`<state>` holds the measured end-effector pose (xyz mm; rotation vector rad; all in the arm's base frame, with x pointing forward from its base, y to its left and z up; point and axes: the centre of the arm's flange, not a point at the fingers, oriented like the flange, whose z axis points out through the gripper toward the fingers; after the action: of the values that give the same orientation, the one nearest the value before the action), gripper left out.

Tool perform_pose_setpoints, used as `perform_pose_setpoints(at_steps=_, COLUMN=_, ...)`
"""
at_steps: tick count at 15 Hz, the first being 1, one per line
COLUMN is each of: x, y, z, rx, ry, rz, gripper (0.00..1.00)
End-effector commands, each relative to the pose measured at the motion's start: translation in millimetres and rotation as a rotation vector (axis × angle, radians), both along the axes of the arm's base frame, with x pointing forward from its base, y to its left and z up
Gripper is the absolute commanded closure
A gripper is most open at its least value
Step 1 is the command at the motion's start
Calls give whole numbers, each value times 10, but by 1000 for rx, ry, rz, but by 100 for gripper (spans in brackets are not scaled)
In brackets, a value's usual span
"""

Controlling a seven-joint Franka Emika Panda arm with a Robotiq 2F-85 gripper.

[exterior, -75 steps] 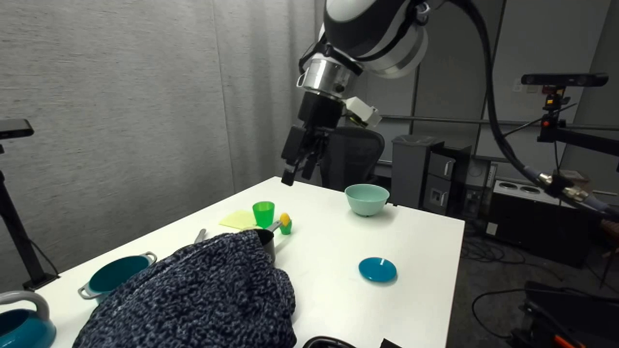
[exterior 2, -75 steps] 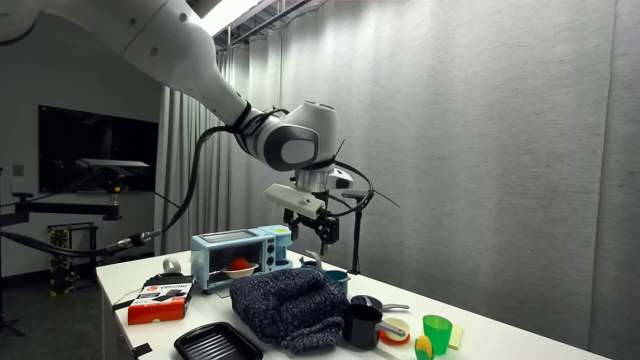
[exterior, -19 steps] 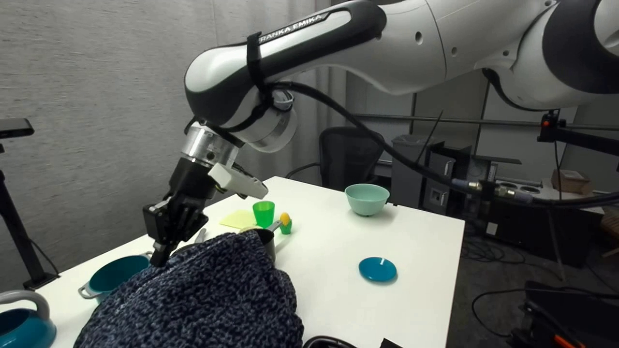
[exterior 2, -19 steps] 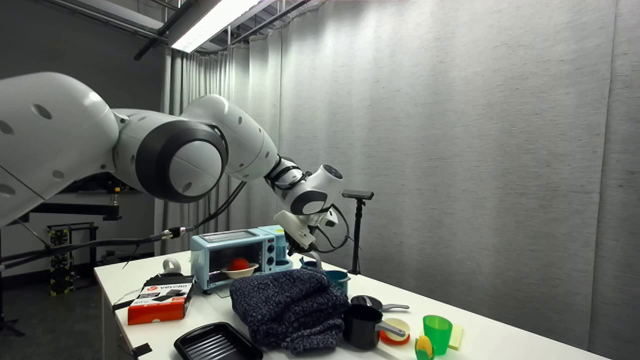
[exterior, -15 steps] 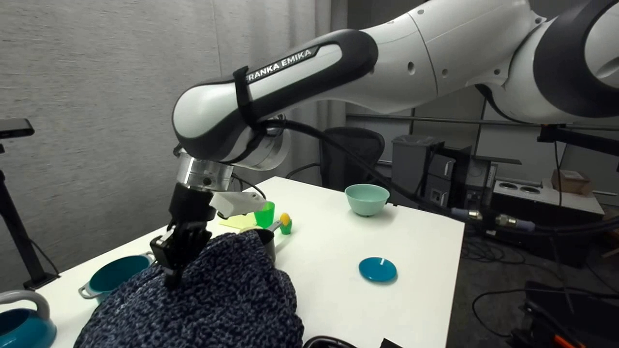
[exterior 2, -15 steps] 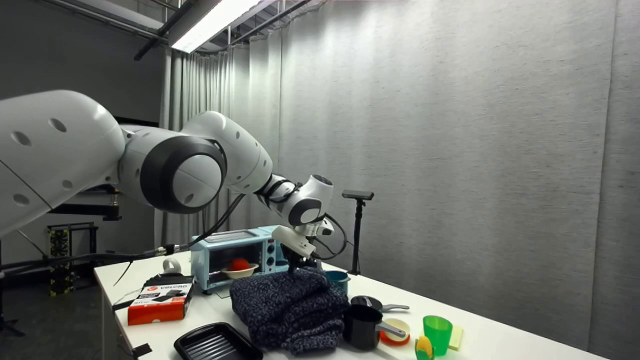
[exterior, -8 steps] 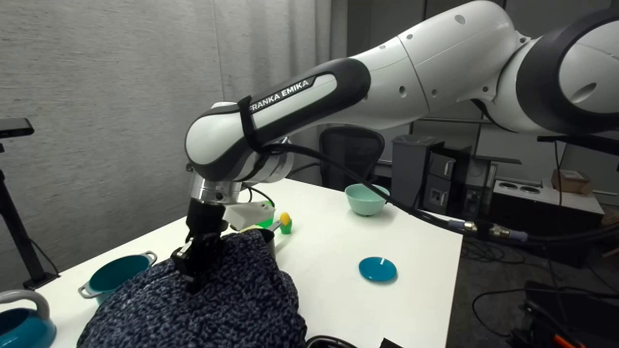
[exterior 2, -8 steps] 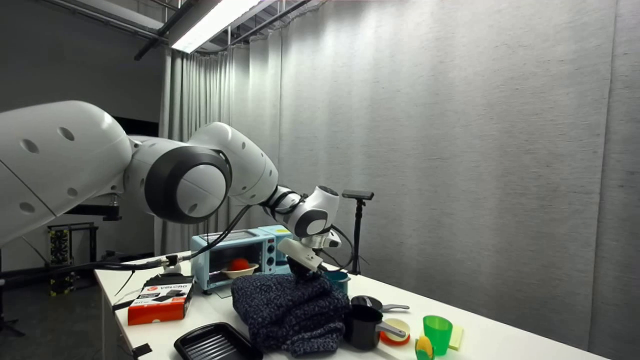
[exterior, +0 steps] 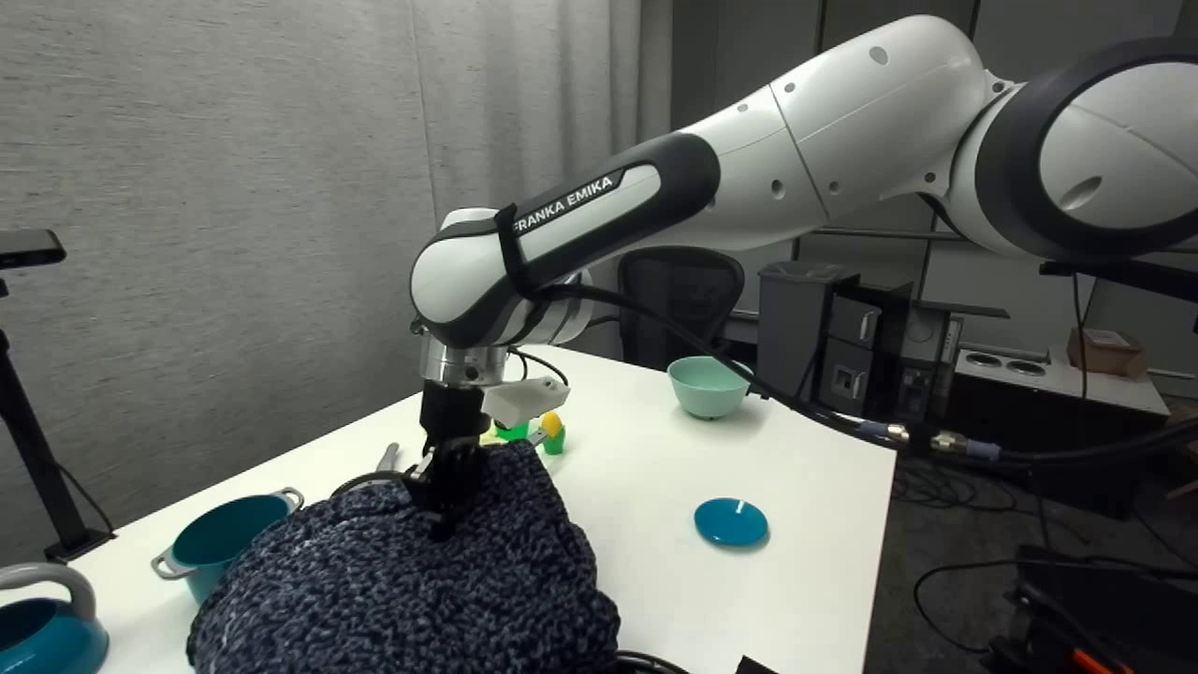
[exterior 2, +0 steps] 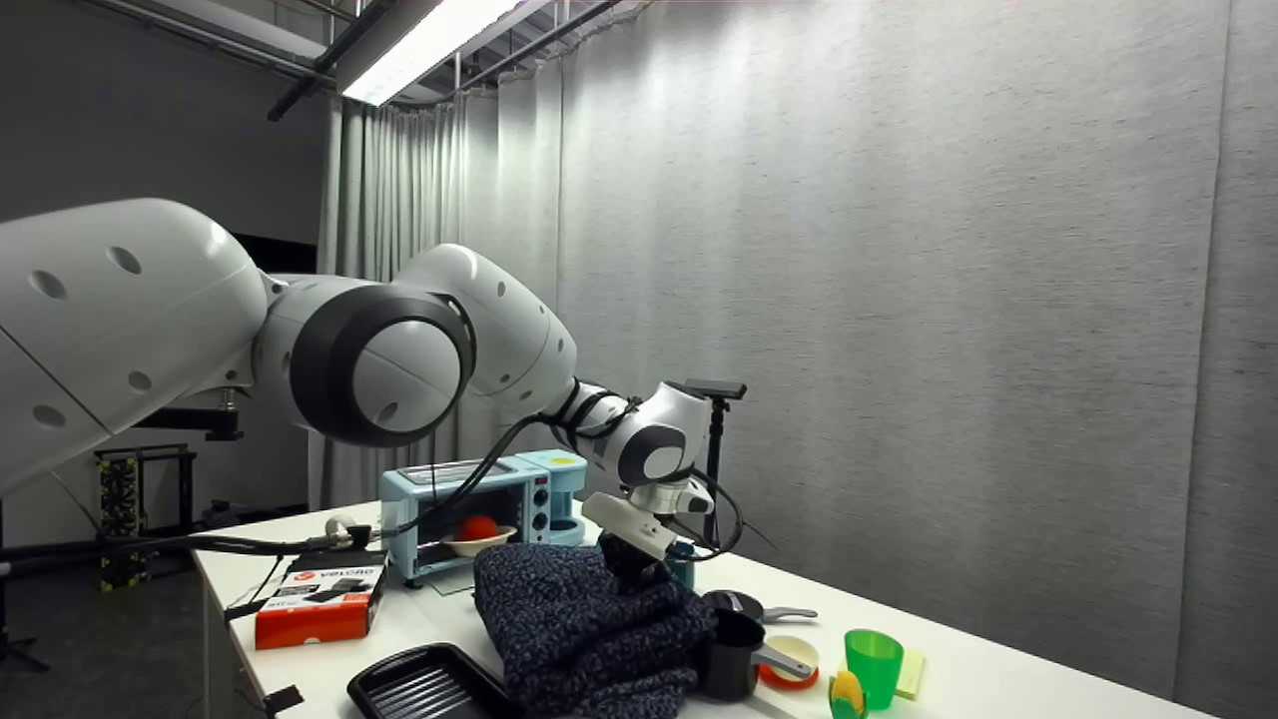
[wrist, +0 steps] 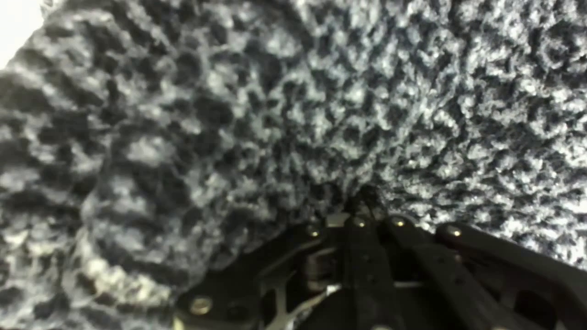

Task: Move the blanket to the right

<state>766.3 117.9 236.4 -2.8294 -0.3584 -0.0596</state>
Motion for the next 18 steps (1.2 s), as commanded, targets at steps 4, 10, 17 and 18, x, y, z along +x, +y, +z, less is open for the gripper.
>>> perform_pose_setpoints(at_steps=4, x=-83, y=45, z=-79, rx=-44, ry=61, rz=48, gripper=100)
perform_pose_setpoints(at_steps=10, x=-79, y=62, z=-51, rx=-41, ry=56, rz=49, gripper=99)
perform_pose_setpoints(at_steps=17, x=-28, y=-94, z=-969, rx=-43, ry=136, rz=9, gripper=100)
perform_pose_setpoints(at_steps=18, x=-53, y=-115, z=-1131, rx=-53, ry=169, rz=-5, gripper=100)
